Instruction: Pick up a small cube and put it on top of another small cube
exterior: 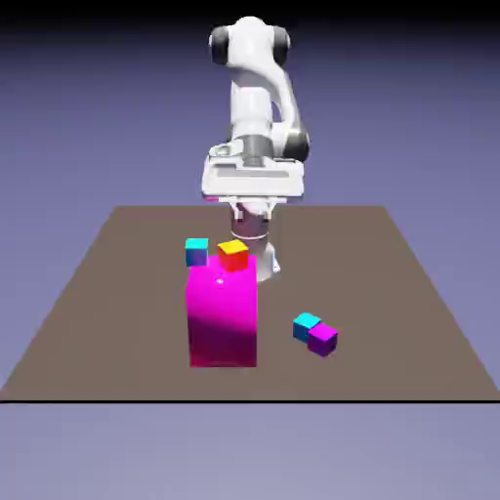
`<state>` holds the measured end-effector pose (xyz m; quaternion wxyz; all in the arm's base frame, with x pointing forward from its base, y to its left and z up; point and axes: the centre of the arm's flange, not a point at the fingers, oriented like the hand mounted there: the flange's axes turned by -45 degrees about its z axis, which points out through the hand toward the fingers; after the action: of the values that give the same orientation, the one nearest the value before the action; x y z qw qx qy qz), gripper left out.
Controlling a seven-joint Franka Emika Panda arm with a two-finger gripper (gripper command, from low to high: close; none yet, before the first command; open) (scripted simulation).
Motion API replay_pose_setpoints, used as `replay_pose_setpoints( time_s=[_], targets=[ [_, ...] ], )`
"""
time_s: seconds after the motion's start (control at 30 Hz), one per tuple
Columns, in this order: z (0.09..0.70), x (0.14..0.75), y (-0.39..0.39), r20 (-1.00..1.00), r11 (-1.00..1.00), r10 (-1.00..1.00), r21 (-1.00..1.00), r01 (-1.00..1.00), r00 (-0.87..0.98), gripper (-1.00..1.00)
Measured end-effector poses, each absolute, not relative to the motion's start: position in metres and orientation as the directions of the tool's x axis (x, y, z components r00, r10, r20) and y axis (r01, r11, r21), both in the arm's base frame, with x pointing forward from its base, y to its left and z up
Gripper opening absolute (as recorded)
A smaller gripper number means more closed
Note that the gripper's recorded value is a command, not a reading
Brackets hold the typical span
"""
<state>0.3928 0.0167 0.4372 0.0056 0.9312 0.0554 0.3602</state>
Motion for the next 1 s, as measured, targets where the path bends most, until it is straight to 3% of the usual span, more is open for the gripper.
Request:
replay_pose_setpoints(
  time_s=[0.23,0.47,0.8,0.83,1.0],
  targets=[
    [0.316,0.384,0.086,0.368,-0.890,0.447,0.093,0.446,0.815,0.00],
    [0.203,0.330,0.138,0.041,-0.665,0.746,0.013,0.746,0.664,0.00],
    [0.125,0.324,0.142,0.014,-0.640,0.768,0.000,0.768,0.640,0.00],
    [0.124,0.324,0.142,0.014,-0.641,0.768,0.000,0.768,0.640,-1.00],
    [0.150,0.326,0.143,0.013,-0.640,0.768,0.000,0.768,0.640,-1.00]
  ],
)
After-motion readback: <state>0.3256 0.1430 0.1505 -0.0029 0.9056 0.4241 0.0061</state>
